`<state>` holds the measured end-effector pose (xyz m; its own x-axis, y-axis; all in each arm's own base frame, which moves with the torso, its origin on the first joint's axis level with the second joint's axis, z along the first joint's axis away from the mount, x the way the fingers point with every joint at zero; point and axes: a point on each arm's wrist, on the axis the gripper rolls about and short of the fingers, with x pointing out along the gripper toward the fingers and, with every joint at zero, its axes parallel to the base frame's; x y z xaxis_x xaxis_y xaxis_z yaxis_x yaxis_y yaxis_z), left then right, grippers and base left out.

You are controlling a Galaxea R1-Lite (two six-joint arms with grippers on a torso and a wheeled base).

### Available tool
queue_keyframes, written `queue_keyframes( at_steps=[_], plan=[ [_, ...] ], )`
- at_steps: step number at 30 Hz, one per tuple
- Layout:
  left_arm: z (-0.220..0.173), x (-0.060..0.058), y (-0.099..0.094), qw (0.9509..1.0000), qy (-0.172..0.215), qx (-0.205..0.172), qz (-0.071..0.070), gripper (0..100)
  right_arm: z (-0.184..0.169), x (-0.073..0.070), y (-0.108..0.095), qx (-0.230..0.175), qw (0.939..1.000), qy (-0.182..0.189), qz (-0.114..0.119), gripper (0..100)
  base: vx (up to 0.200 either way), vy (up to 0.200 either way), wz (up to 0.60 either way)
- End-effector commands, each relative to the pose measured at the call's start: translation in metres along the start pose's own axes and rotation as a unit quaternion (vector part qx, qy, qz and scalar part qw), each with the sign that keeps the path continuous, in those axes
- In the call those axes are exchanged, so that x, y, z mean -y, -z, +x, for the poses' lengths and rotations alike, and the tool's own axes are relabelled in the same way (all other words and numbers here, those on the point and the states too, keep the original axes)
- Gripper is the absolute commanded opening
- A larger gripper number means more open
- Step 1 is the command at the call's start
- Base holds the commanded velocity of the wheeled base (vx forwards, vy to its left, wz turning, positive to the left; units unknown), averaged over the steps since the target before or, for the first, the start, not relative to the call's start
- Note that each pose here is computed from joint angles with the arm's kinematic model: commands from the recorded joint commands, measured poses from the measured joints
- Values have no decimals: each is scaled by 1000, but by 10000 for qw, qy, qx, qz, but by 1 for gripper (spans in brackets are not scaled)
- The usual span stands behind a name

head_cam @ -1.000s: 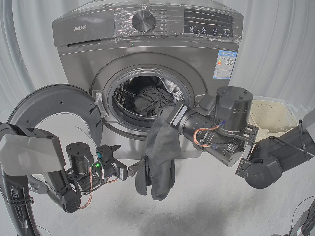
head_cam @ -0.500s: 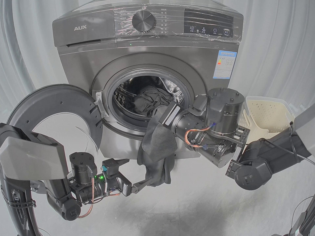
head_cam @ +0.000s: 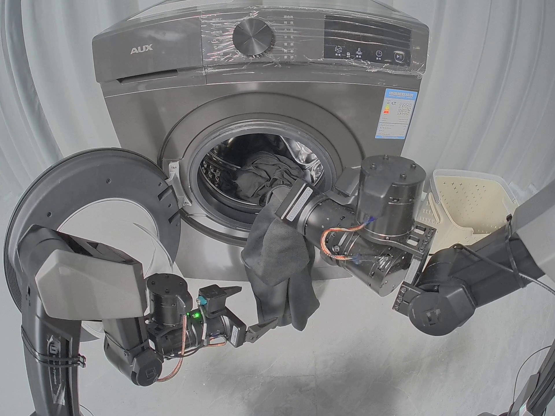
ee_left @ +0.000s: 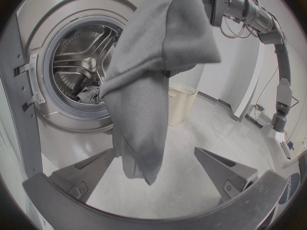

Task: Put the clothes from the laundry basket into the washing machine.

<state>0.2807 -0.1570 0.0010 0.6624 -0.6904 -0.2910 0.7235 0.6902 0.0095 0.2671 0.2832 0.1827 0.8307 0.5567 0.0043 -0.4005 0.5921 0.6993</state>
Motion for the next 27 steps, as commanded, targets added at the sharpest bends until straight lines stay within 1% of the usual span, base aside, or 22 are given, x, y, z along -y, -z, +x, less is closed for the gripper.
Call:
queue_keyframes(
  at_steps=[1, 4, 5, 6, 7, 8, 10, 11, 15, 18, 20, 21, 23, 27],
  plan=[
    [24, -8, 16, 10000, -60, -18, -63, 100, -1, -3, 1, -16, 10000, -39, 3, 0, 0, 0, 0],
    [36, -13, 17, 9999, -101, 97, -100, 100, -2, -3, 2, -27, 10000, -39, 1, 0, 0, 0, 0],
    [36, -13, 17, 9999, -101, 97, -100, 100, -2, -3, 2, -27, 10000, -39, 1, 0, 0, 0, 0],
    [46, -19, 17, 9994, -226, 221, -121, 100, -2, -2, 2, -32, 10000, -34, -1, 0, 0, 0, 0],
    [52, -21, 17, 9991, -300, 274, -113, 100, -2, -3, 2, -32, 10000, -34, -1, 0, 0, 0, 0],
    [58, -25, 18, 9984, -429, 355, -104, 100, -2, -3, 3, -6, 10000, -17, 1, 0, 0, 0, 0],
    [63, -31, 18, 9976, -548, 415, -100, 100, -3, -4, 4, 0, 10000, -12, 1, 0, 0, 0, 0],
    [66, -34, 18, 9970, -599, 479, -97, 0, -3, -4, 4, 0, 10000, -1, -1, 0, 0, 0, 0],
    [65, -39, 16, 9964, -663, 521, -83, 0, -3, -3, 5, 0, 10000, 20, -5, 0, 0, 0, 0],
    [61, -40, 14, 9963, -677, 521, -88, 0, -1, 1, 3, 22, 10000, 74, -11, 0, 0, 0, 0],
    [49, -40, 5, 9961, -700, 529, -94, 0, 0, 3, 2, 43, 9999, 107, -20, 0, 0, 0, 0],
    [49, -40, 5, 9961, -700, 529, -94, 0, 0, 3, 2, 43, 9999, 107, -20, 0, 0, 0, 0],
    [33, -36, -1, 9965, -693, 457, -114, 0, 1, 9, -4, 113, 9998, 189, -22, 0, 0, 0, 0],
    [10, -29, -14, 9967, -686, 439, -64, 0, 1, 19, -6, 122, 9993, 340, -75, 0, 0, 0, 0]
  ],
)
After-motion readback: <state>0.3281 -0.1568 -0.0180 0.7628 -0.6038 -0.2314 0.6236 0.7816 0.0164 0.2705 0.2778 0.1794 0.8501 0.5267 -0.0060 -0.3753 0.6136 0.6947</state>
